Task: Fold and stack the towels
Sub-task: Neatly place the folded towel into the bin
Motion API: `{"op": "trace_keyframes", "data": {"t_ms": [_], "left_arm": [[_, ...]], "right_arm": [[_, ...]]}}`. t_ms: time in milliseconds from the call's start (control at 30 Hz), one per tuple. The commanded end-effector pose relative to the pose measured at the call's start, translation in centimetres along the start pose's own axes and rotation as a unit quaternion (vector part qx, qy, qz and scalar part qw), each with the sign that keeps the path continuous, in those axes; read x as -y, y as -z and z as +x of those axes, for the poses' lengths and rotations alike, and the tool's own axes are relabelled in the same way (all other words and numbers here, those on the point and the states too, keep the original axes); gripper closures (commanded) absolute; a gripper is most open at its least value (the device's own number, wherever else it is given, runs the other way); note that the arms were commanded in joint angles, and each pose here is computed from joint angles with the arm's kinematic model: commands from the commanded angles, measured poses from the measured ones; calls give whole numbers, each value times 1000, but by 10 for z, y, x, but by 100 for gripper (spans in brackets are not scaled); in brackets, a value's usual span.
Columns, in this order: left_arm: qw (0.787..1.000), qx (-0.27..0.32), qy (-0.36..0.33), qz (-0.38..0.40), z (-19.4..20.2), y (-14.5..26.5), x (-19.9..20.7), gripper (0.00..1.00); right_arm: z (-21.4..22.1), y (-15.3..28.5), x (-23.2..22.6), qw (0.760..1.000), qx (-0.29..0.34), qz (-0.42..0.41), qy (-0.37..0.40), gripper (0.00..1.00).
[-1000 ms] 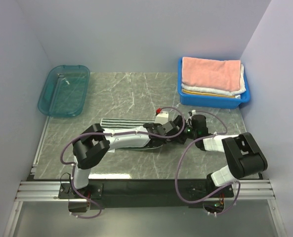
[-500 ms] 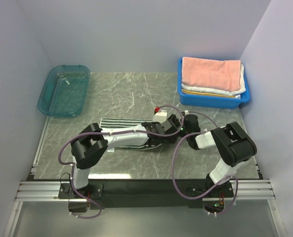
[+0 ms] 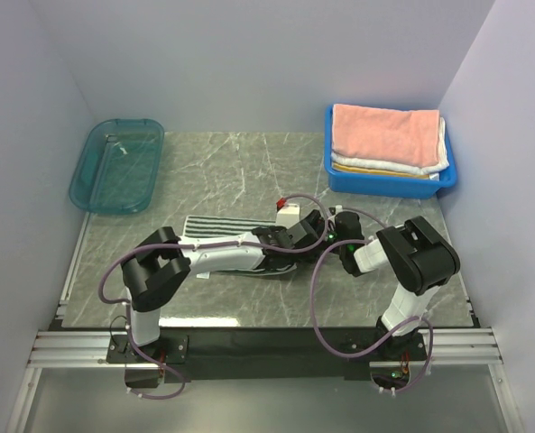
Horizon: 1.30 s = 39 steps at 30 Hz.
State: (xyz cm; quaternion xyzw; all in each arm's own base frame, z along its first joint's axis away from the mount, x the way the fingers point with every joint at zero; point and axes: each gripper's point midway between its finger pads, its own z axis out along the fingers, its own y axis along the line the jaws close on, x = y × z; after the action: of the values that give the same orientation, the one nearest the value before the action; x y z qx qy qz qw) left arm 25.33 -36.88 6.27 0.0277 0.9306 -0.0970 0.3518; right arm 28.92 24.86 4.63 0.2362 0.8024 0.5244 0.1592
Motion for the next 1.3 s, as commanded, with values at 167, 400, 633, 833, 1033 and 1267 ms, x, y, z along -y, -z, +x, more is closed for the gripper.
{"op": "trace_keyframes", "data": {"t_ms": [167, 400, 633, 833, 1033, 1267], "left_arm": [[995, 38, 61, 62, -32, 26, 27, 99], [996, 28, 56, 60, -28, 21, 30, 99], [997, 16, 50, 62, -23, 13, 39, 96], [996, 9, 49, 77, -21, 13, 45, 76], [994, 13, 59, 93, -32, 35, 43, 27], [989, 19, 95, 108, -58, 73, -1, 16]], "right_arm": [[1, -2, 18, 999, 25, 39, -17, 17], [1, -5, 22, 999, 26, 45, -14, 25], [-2, -6, 15, 999, 28, 45, 11, 40], [-7, -3, 7, 997, 32, 54, 47, 71], [-17, -3, -1, 992, 39, 69, 97, 90], [-40, -6, -4, 978, 40, 110, 170, 99]]}}
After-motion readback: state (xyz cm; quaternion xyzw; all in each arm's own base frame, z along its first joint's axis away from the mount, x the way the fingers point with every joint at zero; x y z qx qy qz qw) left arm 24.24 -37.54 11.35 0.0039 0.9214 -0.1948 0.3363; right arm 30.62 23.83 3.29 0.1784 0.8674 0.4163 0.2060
